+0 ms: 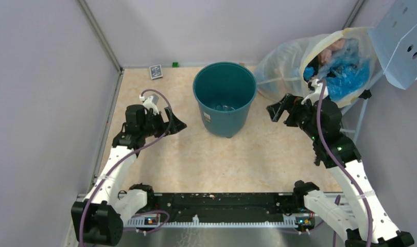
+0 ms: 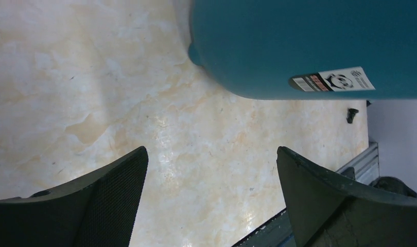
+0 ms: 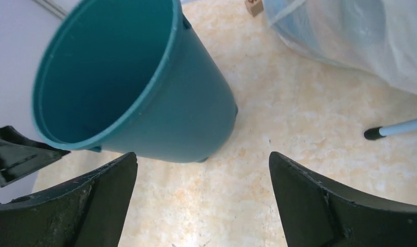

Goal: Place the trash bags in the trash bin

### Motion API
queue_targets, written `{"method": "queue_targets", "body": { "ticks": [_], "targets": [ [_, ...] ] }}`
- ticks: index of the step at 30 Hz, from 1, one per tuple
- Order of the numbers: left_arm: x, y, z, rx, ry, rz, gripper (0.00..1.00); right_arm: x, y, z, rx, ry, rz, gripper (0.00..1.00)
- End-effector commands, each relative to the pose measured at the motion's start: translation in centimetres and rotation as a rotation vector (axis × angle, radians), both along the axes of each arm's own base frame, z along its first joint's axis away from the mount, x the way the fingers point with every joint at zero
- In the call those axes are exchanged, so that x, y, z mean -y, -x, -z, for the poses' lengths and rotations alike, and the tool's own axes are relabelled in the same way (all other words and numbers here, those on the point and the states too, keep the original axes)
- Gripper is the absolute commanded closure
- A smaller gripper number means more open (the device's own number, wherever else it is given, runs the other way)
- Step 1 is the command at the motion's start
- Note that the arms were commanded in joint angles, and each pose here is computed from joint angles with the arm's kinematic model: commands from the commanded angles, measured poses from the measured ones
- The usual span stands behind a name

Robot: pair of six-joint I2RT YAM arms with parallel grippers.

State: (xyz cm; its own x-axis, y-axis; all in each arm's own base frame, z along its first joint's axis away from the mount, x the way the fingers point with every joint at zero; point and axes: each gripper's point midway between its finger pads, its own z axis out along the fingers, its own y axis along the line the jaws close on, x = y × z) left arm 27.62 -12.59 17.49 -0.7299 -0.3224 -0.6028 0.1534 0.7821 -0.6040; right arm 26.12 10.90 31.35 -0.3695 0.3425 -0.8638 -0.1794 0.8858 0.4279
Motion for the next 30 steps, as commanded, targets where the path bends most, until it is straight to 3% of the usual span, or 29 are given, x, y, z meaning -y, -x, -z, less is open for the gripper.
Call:
{"method": "queue_targets", "body": {
  "ticks": [1,6,9,13,16,20,26,30],
  "targets": [
    [1.9,0.5,-3.3,0.206,0.081,0.124,0.01,-0.4,-0.7,-0.2,0.024,-0.004,-0.014,0.03],
    [2.4,1.2,-4.1,0.260,0.096,0.180,0.01,-0.3,-2.4,-1.1,0.005,0.021,0.021,0.07],
    [2.6,1.5,-4.2,0.272,0.090,0.211,0.01,-0.6,-3.5,-2.1,0.023,0.019,0.021,0.14],
    [2.6,1.8,-4.6,0.299,0.084,0.222,0.01,1.4,-5.7,-4.7,0.013,-0.008,0.155,0.35],
    [2.7,1.9,-4.9,0.318,0.089,0.221,0.01,3.9,-7.7,-6.2,-0.031,-0.103,0.199,0.45],
    [2.6,2.0,-4.9,0.322,0.089,0.219,0.01,8.6,-9.6,-7.9,0.004,-0.155,0.321,0.49],
    [2.7,2.1,-4.8,0.324,0.091,0.222,0.01,14.3,-11.0,-8.1,0.058,-0.234,0.541,0.65],
    [2.9,2.3,-4.7,0.316,0.106,0.236,0.01,15.1,-11.2,-10.1,0.132,-0.225,0.568,0.65]
  ]
}}
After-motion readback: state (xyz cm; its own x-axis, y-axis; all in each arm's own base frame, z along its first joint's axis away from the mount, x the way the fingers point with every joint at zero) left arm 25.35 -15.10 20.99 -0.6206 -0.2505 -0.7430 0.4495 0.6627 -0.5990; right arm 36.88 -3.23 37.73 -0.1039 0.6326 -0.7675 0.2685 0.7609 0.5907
